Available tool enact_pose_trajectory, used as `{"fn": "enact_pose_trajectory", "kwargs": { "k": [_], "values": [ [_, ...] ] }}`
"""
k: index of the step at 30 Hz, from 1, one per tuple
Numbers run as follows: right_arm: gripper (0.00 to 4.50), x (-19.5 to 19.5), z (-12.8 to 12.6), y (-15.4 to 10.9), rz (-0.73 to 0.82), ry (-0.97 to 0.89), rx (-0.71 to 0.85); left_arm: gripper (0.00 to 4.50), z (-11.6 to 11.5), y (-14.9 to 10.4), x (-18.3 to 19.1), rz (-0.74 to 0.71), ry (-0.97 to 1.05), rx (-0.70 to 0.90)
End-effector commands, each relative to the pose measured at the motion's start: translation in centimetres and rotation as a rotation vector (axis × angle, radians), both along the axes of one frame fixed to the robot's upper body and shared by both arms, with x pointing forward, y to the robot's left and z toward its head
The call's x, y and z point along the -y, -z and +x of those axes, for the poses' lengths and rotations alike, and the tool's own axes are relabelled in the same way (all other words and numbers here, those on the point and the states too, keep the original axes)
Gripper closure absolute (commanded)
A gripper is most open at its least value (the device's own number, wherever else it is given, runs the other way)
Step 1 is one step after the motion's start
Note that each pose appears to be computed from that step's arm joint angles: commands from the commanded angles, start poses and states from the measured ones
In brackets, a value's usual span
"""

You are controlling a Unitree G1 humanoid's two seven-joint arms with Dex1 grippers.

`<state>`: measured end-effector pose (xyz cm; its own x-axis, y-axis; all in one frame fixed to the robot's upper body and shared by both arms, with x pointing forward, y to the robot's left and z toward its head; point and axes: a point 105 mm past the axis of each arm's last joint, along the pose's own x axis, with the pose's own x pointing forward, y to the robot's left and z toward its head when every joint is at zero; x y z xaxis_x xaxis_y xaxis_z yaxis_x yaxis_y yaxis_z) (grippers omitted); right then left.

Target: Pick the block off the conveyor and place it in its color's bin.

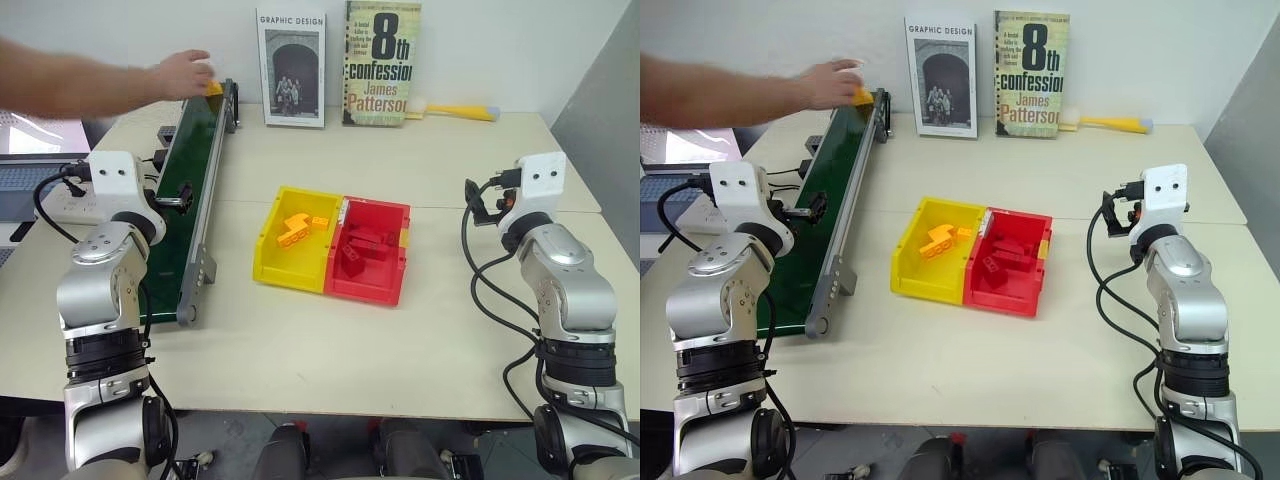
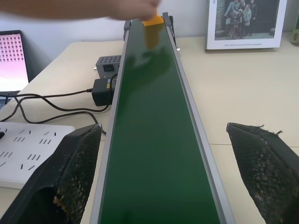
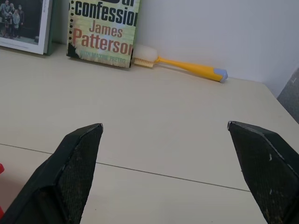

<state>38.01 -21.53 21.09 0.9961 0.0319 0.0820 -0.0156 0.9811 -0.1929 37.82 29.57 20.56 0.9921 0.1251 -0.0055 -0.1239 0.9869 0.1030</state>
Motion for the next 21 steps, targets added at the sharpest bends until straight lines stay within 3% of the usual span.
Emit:
{"fn": "enact_pose_trajectory", "kwargs": {
  "k": [1,5,14,21],
  "values": [
    [0.00,0.0,-0.1,-2.5,-0.012,-0.007,0.079,0.06,-0.4,-1.9,0.4,0.017,0.013,0.070],
    [0.00,-0.1,0.0,-2.9,-0.015,-0.022,0.089,0.06,-0.5,-3.0,0.0,0.012,-0.003,0.121],
    [0.00,-1.2,0.3,-4.3,-0.035,-0.167,0.102,0.06,-1.1,-2.2,-0.8,-0.022,-0.073,0.140],
    [0.00,-9.1,-3.9,-5.5,0.002,-0.768,0.074,0.06,-0.6,-1.8,-1.1,-0.038,-0.102,0.135]
  ]
}}
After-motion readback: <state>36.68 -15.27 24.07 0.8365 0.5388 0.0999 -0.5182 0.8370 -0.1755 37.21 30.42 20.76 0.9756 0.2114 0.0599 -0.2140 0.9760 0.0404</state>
